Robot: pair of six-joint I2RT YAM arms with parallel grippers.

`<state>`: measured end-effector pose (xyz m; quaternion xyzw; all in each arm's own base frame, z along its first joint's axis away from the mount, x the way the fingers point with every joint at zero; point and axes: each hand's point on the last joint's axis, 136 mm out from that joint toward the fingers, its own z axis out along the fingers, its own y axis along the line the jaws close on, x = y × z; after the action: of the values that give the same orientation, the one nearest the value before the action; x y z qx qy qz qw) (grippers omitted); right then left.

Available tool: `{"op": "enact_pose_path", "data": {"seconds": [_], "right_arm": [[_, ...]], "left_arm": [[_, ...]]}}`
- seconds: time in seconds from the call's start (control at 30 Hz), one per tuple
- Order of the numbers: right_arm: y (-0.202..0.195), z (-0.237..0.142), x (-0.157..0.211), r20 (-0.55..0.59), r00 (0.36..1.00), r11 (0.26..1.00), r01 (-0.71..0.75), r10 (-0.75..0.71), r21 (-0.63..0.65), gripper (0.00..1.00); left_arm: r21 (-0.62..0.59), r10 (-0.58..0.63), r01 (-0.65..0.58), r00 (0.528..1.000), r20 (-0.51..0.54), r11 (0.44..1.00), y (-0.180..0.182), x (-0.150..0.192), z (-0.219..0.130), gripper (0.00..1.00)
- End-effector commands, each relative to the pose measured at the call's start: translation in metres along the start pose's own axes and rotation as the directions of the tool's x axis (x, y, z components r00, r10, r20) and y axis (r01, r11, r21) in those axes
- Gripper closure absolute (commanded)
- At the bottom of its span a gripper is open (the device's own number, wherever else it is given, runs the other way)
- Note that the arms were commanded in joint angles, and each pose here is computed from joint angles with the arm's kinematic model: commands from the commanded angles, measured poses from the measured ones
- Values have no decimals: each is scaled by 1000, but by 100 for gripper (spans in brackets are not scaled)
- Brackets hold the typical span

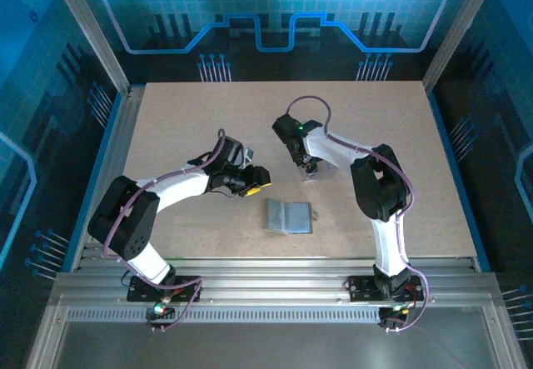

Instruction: Put the credit cards into the card holder

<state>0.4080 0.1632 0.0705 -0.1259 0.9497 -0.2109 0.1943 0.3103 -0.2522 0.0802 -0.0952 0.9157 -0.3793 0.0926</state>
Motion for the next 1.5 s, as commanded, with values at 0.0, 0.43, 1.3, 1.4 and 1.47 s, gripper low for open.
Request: {"op": "enact_pose_path", "data": {"seconds": [0.0, 0.43, 1.3, 1.4, 1.47], "right_arm": [[-9, -10, 0, 5, 1000, 1000, 6, -6, 23, 65], [-10, -15, -1, 6, 1000, 1000, 20, -20, 19, 76], [-3, -36, -4, 15, 999, 997, 48, -47, -53, 92], [2, -40, -4, 15, 999, 994, 41, -40, -97, 97], [3, -44, -5, 20, 999, 992, 35, -32, -124, 99]], "left_arm": [[7, -18, 18, 999, -28, 1000, 2, 7, 4, 48], [5, -22, 22, 999, -32, 1000, 4, 8, 7, 48], [3, -22, 22, 999, -33, 1000, 5, 10, 4, 48], [5, -17, 17, 999, -33, 1000, 4, 11, 2, 48], [3, -12, 12, 999, -31, 1000, 5, 13, 0, 48]]}}
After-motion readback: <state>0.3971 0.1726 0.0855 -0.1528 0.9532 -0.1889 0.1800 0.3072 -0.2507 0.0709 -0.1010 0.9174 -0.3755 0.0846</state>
